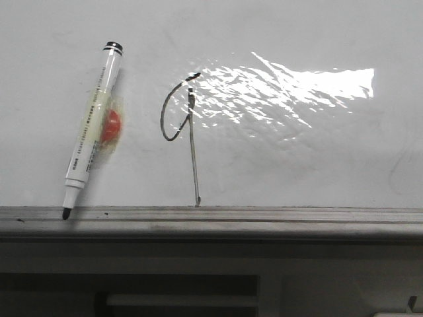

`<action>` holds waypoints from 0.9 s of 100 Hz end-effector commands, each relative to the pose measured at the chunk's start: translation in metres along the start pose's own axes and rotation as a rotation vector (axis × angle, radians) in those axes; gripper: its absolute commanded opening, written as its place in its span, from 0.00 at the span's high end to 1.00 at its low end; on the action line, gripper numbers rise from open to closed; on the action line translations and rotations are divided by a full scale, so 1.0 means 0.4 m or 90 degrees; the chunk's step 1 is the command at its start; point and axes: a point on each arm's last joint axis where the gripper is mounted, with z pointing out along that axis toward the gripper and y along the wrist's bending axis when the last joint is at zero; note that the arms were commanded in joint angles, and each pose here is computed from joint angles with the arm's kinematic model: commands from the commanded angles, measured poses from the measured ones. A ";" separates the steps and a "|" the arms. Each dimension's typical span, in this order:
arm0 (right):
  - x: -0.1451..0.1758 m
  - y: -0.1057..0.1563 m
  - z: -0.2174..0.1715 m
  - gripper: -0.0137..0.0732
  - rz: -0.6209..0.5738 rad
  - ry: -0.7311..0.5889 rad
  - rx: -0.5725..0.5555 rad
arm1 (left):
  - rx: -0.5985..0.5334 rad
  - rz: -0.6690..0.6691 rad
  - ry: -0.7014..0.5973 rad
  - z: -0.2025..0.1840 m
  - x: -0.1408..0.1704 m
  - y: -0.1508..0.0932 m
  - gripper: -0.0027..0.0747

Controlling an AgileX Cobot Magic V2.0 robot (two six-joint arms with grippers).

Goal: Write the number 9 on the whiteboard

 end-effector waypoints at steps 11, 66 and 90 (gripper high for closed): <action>-0.036 0.000 -0.001 0.91 -0.012 -0.057 0.010 | -0.005 -0.072 0.068 -0.007 0.039 -0.002 0.99; -0.036 0.000 -0.001 0.91 -0.012 -0.057 0.010 | 0.066 -0.070 0.221 -0.020 0.092 -0.019 0.99; -0.036 0.000 -0.001 0.91 -0.012 -0.057 0.010 | 0.073 -0.070 0.221 -0.020 0.092 -0.021 0.99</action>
